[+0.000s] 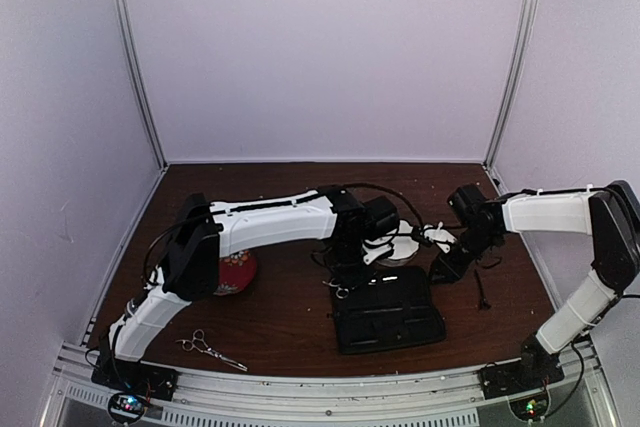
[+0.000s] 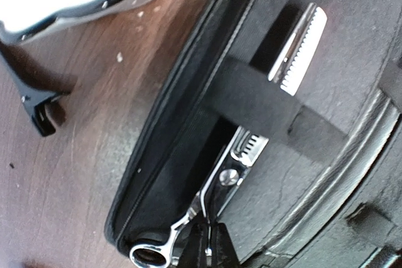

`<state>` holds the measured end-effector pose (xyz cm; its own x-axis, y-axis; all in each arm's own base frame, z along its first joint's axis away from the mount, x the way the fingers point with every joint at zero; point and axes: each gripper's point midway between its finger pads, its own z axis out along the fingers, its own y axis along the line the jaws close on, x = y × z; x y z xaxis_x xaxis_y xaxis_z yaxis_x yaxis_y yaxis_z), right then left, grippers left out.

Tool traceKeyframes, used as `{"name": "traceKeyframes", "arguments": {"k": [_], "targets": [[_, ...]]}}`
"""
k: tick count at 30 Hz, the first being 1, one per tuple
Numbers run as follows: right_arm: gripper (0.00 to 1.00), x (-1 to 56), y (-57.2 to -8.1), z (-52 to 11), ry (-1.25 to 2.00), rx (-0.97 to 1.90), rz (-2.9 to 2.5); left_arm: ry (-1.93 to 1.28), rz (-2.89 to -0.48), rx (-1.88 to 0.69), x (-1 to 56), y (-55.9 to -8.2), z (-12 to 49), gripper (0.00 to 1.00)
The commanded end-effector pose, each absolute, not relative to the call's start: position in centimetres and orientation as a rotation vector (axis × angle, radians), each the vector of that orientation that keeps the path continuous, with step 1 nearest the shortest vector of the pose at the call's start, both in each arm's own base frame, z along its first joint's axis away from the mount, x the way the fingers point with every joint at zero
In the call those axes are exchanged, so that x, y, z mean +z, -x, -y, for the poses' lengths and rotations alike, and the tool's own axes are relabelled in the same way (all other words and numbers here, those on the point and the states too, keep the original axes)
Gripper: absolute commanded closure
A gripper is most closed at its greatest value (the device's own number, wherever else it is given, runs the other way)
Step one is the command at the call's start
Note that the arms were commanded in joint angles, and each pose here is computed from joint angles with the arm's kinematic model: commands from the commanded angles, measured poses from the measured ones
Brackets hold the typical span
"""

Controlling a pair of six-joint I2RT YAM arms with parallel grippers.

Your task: Sort the hair-cutting tools

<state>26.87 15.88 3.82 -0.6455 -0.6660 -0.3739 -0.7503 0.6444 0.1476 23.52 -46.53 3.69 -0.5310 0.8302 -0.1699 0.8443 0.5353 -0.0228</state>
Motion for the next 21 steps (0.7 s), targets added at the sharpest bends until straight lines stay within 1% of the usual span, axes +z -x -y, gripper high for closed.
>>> {"name": "traceKeyframes", "arguments": {"k": [1,11,21], "targets": [[0.66,4.3,-27.3,-16.2,1.116,0.447,-2.583,-1.446,-2.577,-0.28,4.1,-23.8,48.9,1.0],[0.66,4.3,-27.1,-16.7,1.105,0.5,-2.596,-1.461,-2.487,-0.338,3.0,-24.6,50.7,1.0],[0.66,4.3,-27.2,-16.6,1.098,0.489,-2.61,-1.479,-2.44,-0.362,3.2,-24.8,51.5,1.0]]}}
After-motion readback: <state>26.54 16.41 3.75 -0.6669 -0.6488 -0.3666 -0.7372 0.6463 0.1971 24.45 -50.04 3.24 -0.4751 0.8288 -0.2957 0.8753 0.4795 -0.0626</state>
